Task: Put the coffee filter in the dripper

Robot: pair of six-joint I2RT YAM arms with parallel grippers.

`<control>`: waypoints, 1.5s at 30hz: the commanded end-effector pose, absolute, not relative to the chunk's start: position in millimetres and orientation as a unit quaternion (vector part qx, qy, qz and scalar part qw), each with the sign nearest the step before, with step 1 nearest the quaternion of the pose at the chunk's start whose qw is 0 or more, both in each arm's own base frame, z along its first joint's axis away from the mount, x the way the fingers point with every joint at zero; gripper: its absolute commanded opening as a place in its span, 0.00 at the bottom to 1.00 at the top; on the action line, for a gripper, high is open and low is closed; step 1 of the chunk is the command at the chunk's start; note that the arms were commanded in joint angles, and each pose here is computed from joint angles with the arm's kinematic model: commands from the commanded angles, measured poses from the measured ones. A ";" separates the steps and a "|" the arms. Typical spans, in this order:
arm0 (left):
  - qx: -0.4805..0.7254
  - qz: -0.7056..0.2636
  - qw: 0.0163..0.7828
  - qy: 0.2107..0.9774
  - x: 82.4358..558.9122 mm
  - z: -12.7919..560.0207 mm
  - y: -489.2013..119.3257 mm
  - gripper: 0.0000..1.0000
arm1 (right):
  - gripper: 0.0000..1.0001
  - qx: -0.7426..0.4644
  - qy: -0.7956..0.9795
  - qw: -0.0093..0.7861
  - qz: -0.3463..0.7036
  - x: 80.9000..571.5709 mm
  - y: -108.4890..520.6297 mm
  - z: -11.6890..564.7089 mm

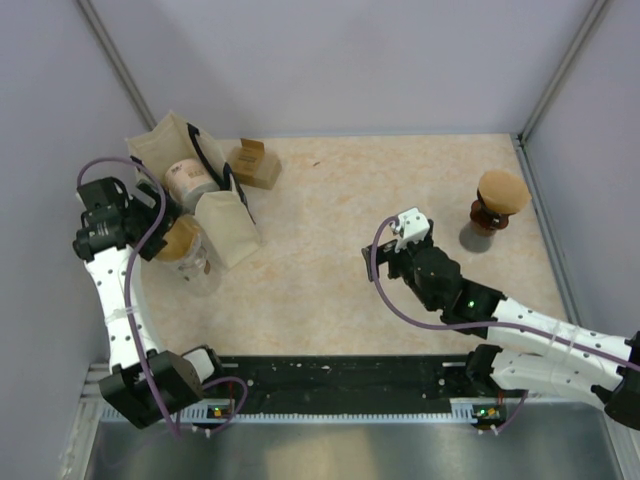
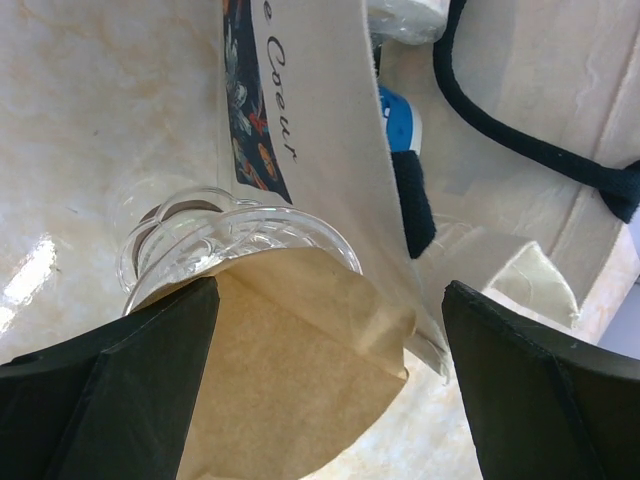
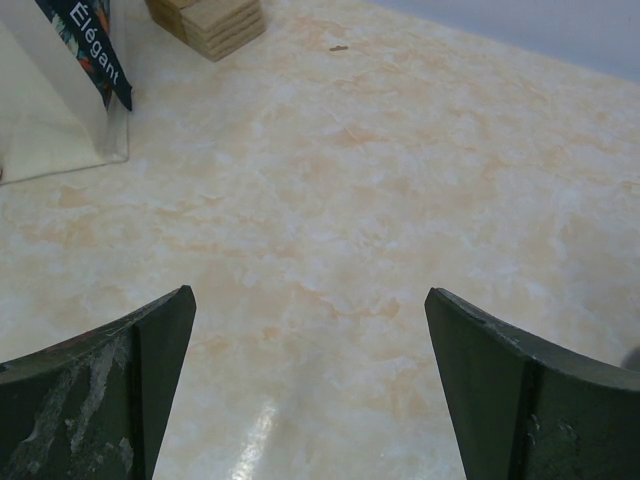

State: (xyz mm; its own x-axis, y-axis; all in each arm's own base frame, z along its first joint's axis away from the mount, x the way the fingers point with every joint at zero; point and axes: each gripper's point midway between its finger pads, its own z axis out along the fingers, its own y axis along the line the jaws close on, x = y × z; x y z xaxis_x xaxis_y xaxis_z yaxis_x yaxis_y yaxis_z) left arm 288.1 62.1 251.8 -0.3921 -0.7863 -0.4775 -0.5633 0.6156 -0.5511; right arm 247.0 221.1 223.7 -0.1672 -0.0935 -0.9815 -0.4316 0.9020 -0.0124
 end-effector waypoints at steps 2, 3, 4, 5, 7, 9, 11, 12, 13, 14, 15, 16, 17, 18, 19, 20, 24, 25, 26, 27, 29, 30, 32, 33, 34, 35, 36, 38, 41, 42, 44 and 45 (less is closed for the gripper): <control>-0.402 -0.155 0.374 0.821 297.3 246.0 66.1 0.99 | 0.99 -0.151 0.735 0.646 0.145 251.1 217.2 245.2; -0.402 -0.155 0.371 0.823 297.5 244.3 65.5 0.99 | 0.99 -0.151 0.735 0.646 0.142 251.7 216.6 244.8; -0.400 -0.157 0.372 0.823 298.1 245.8 65.3 0.99 | 0.99 -0.152 0.735 0.645 0.144 251.0 217.0 244.5; -0.401 -0.156 0.371 0.823 297.6 246.2 65.3 0.99 | 0.99 -0.151 0.735 0.646 0.142 251.5 216.3 244.5; -0.400 -0.151 0.378 0.821 296.1 250.9 66.3 0.99 | 0.99 -0.151 0.734 0.646 0.145 250.9 216.4 245.4; -0.397 -0.150 0.384 0.820 294.6 257.8 66.2 0.99 | 0.99 -0.151 0.734 0.646 0.145 250.7 216.9 245.0; -0.391 -0.154 0.392 0.819 292.2 267.7 63.5 0.99 | 0.99 -0.152 0.734 0.646 0.146 250.9 217.7 245.5; -0.389 -0.154 0.397 0.817 290.7 273.6 62.5 0.99 | 0.99 -0.151 0.734 0.646 0.146 251.2 217.4 245.5; -0.388 -0.154 0.401 0.815 288.0 280.1 61.5 0.99 | 0.99 -0.152 0.735 0.645 0.146 250.9 217.8 244.3; -0.385 -0.152 0.407 0.814 284.9 286.7 60.3 0.99 | 0.99 -0.151 0.735 0.645 0.146 250.9 217.5 244.8; -0.382 -0.152 0.412 0.813 281.6 294.3 58.3 0.99 | 0.99 -0.151 0.735 0.645 0.146 251.1 217.3 245.2; -0.379 -0.151 0.420 0.811 277.7 302.0 57.0 0.99 | 0.99 -0.150 0.734 0.645 0.147 251.1 217.7 245.9; -0.377 -0.148 0.424 0.810 271.3 308.0 54.5 0.99 | 0.99 -0.148 0.735 0.645 0.149 250.8 217.7 246.0; -0.377 -0.144 0.431 0.807 266.3 315.4 53.8 0.99 | 0.99 -0.146 0.736 0.644 0.151 250.6 218.2 246.3; -0.375 -0.140 0.439 0.804 261.8 322.3 53.1 0.99 | 0.99 -0.144 0.736 0.644 0.153 250.7 218.3 247.8; -0.371 -0.142 0.446 0.802 257.6 329.3 50.0 0.99 | 0.99 -0.142 0.737 0.642 0.155 250.3 218.6 247.6; -0.336 -0.167 0.485 0.790 252.2 358.9 29.5 0.99 | 0.99 -0.094 0.767 0.615 0.159 257.7 209.8 244.9; -0.321 -0.173 0.490 0.792 255.3 361.0 19.9 0.99 | 0.99 -0.077 0.786 0.593 0.156 261.9 202.4 238.3; -0.318 -0.165 0.490 0.795 259.8 357.3 13.8 0.99 | 0.99 -0.041 0.802 0.573 0.165 268.2 195.3 234.1; -0.295 -0.164 0.488 0.805 267.1 353.7 -4.1 0.99 | 0.99 -0.016 0.812 0.560 0.167 274.3 187.7 230.8; -0.242 -0.158 0.475 0.831 283.1 342.2 -41.5 0.99 | 0.99 0.037 0.825 0.543 0.154 284.3 168.8 222.5; -0.205 -0.174 0.463 0.844 292.0 336.7 -65.2 0.99 | 0.99 0.049 0.827 0.540 0.147 285.7 163.3 221.2; -0.178 -0.189 0.448 0.855 304.2 329.0 -87.3 0.99 | 0.99 0.058 0.826 0.543 0.140 284.0 157.4 223.0; -0.170 -0.189 0.452 0.855 309.2 327.7 -94.4 0.99 | 0.99 0.060 0.826 0.543 0.141 281.9 155.5 224.6; -0.164 -0.189 0.457 0.853 314.6 324.9 -100.6 0.99 | 0.99 0.059 0.825 0.544 0.144 279.7 154.4 225.8; -0.153 -0.200 0.462 0.850 318.2 323.3 -111.2 0.99 | 0.99 0.061 0.822 0.547 0.144 277.4 151.4 228.0; -0.140 -0.214 0.463 0.849 319.0 322.9 -120.8 0.99 | 0.99 0.066 0.819 0.552 0.143 275.6 147.6 229.2; -0.136 -0.215 0.467 0.847 320.8 319.4 -128.5 0.99 | 0.99 0.085 0.812 0.560 0.141 273.1 139.8 230.8; -0.143 -0.194 0.471 0.849 320.2 312.4 -127.1 0.99 | 0.99 0.100 0.805 0.566 0.146 270.0 134.2 233.5; -0.141 -0.196 0.470 0.849 318.3 310.9 -127.8 0.99 | 0.99 0.109 0.803 0.566 0.150 269.0 133.3 234.0; -0.141 -0.199 0.472 0.847 314.6 312.0 -127.5 0.99 | 0.99 0.071 0.802 0.570 0.164 266.7 141.7 238.3; -0.144 -0.197 0.474 0.846 312.9 311.5 -125.3 0.99 | 0.99 0.071 0.801 0.569 0.170 265.8 143.1 238.7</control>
